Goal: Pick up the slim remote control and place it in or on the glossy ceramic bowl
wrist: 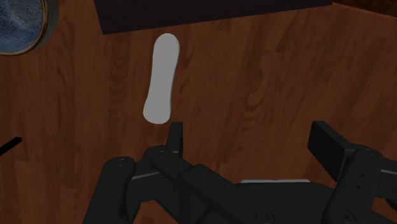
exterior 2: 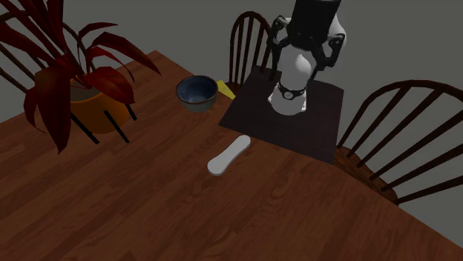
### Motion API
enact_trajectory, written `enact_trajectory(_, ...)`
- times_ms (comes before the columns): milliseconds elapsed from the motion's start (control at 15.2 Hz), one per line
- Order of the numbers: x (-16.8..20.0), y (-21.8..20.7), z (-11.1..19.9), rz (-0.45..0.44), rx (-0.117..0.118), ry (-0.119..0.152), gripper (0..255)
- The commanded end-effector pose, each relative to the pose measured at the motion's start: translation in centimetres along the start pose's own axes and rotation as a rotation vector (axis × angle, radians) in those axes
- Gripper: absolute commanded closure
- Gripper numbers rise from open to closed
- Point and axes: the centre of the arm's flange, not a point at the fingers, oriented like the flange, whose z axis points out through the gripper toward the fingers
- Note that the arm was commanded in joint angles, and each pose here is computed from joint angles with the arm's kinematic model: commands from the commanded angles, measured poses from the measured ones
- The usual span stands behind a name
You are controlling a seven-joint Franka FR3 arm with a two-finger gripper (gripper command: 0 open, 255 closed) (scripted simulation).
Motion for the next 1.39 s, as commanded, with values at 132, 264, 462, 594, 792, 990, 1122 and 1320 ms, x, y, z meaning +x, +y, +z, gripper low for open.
enact_trajectory(132, 0.5, 0.8, 2.5, 0.009, 0.002, 0.000, 0)
enact_trajectory(264, 1.1, 1.7, 4.9, 0.018, 0.004, 0.000, 0)
enact_trajectory(462, 1.9, 2.9, 8.6, 0.032, 0.007, 0.001, 0)
enact_trajectory(594, 2.4, 3.8, 11.1, 0.041, 0.009, 0.001, 0)
enact_trajectory(792, 3.1, 5.0, 14.8, 0.054, 0.012, 0.001, 0)
enact_trajectory(990, 3.9, 6.3, 18.5, 0.068, 0.015, 0.002, 0)
enact_trajectory(1122, 4.4, 7.1, 20.9, 0.077, 0.017, 0.002, 0)
enact_trajectory(1320, 5.1, 8.3, 24.6, 0.091, 0.020, 0.002, 0)
